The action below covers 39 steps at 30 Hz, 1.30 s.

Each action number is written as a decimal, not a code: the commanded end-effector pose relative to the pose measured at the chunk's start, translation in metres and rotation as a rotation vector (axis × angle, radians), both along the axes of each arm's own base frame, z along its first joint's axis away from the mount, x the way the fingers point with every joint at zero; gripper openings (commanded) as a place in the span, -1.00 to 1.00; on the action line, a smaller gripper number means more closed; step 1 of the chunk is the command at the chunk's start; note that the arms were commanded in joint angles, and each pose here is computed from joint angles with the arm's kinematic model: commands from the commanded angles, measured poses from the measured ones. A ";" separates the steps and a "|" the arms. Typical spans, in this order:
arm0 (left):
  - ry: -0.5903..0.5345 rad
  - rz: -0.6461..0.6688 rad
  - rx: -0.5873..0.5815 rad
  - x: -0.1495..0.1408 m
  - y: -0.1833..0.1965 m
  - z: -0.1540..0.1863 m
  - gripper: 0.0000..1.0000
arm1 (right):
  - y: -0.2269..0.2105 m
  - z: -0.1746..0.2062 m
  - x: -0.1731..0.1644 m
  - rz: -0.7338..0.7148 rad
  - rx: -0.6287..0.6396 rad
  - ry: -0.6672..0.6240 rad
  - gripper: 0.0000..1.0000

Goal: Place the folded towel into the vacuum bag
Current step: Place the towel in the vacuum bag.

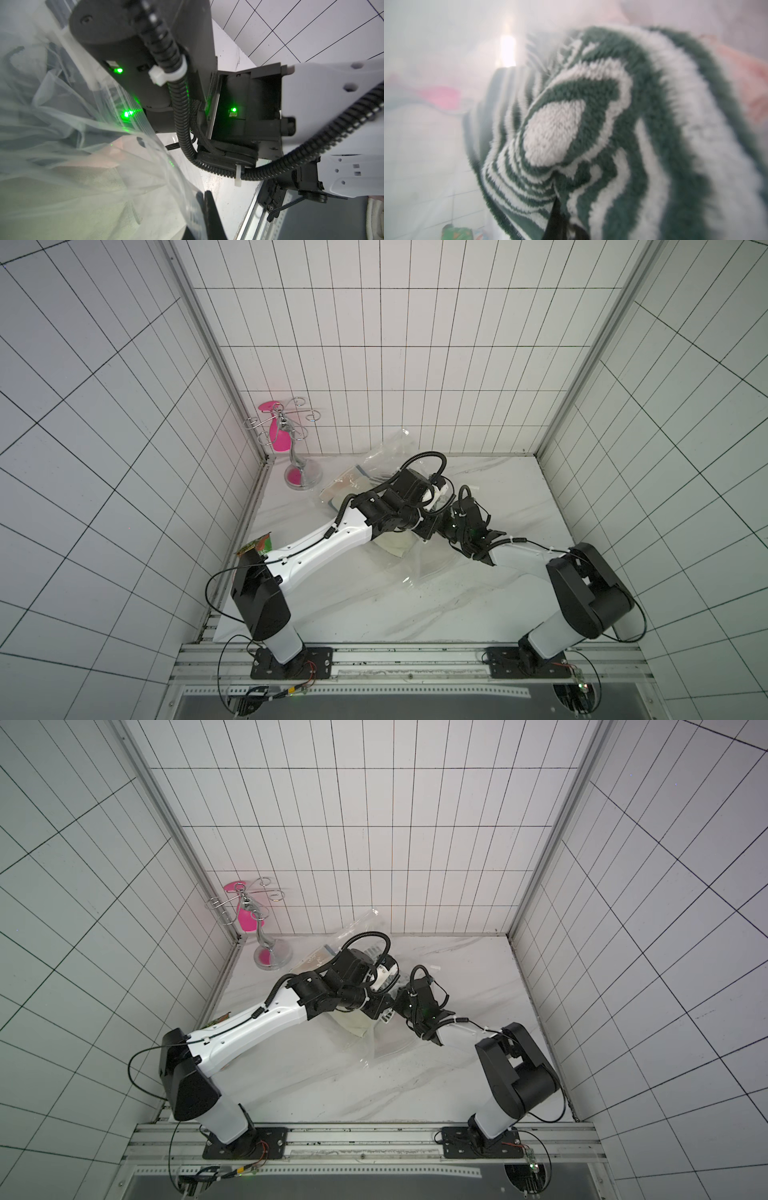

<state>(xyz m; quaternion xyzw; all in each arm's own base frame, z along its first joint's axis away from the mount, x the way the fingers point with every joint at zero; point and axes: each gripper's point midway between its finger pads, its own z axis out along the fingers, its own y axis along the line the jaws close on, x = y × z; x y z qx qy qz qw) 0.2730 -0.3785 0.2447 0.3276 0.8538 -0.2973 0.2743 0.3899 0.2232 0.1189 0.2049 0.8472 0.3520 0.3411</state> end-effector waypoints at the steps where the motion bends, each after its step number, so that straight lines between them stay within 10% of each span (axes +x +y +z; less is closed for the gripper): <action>1: -0.008 -0.072 -0.054 -0.017 -0.007 0.021 -1.00 | -0.001 0.046 0.034 0.045 -0.033 -0.102 -1.00; 9: -0.038 -0.068 -0.057 -0.015 -0.007 0.030 -1.00 | -0.029 -0.036 0.033 -0.033 -0.026 0.098 -0.96; 16: -0.035 -0.065 -0.092 -0.012 -0.012 0.030 -1.00 | -0.026 -0.062 0.003 -0.024 0.022 0.256 0.02; 19: -0.014 -0.072 -0.097 -0.015 -0.015 0.027 -1.00 | -0.025 -0.055 -0.012 -0.046 0.027 0.255 0.15; 29: 0.021 -0.098 -0.090 -0.035 -0.030 0.020 -1.00 | 0.008 -0.053 0.040 0.004 0.135 0.036 -0.75; 39: 0.029 -0.100 -0.069 -0.035 -0.034 0.011 -1.00 | 0.035 0.049 0.056 0.167 0.081 -0.284 -0.99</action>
